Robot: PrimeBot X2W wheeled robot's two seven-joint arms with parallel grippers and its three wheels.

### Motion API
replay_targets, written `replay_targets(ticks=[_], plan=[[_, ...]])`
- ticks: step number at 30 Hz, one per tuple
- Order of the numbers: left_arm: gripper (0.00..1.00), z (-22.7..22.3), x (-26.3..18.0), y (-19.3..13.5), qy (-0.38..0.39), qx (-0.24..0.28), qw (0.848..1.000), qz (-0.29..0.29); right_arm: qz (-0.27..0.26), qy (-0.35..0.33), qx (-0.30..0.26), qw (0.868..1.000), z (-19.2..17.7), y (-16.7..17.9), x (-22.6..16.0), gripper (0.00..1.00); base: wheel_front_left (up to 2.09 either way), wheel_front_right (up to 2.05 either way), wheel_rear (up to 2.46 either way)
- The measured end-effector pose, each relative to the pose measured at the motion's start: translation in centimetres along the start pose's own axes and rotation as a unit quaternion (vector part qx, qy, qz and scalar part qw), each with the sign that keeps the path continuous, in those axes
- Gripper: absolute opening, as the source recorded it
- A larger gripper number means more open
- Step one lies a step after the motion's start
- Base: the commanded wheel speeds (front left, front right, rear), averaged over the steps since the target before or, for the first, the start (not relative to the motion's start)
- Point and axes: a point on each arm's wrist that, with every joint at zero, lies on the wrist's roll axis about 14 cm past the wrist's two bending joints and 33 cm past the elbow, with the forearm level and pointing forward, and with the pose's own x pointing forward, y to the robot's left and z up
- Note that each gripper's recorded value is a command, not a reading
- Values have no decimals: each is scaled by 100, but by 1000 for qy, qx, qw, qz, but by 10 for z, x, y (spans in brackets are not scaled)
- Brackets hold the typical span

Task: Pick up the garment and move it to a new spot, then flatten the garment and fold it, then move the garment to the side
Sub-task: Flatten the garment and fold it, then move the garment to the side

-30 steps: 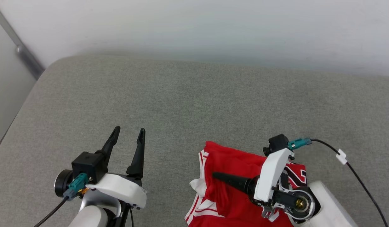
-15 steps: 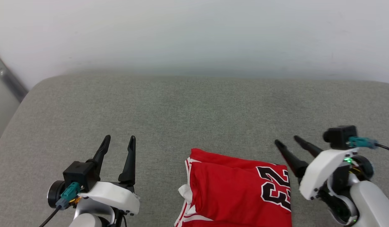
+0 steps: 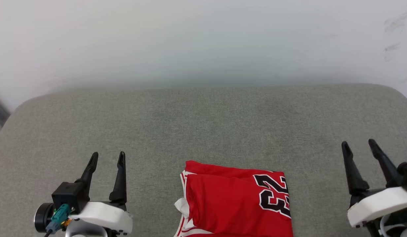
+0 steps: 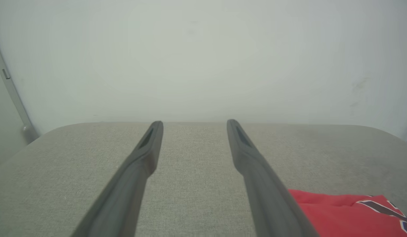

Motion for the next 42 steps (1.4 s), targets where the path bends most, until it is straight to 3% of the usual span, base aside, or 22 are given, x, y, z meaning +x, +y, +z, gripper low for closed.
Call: replay_targets(ticks=[8,21,24,27,33,35,38,42], plan=[[100,-14,-17,8,20,1,1000,17,7,15,14,1000,-8,19,-25,100,0,0,0],[100,-16,-19,10,21,-8,999,28,4,22,27,999,-7,21,-26,100,0,0,0],[100,-16,-17,12,19,-12,999,34,-8,51,57,997,-18,12,-26,100,0,0,0],[100,-12,-14,13,12,-16,999,36,-34,127,80,988,-49,-12,-33,100,0,0,0],[100,-5,-12,18,-2,-14,999,44,-78,281,131,947,-110,-58,-50,100,0,0,0],[100,-5,-12,21,-2,-13,999,48,-81,331,157,927,-130,-61,-56,100,0,0,0],[100,-5,-7,23,-4,-12,999,52,-64,422,198,883,-161,-48,-66,100,0,0,0],[100,-9,-6,30,0,-12,998,61,-15,495,285,821,-182,-5,-64,100,0,0,0]])
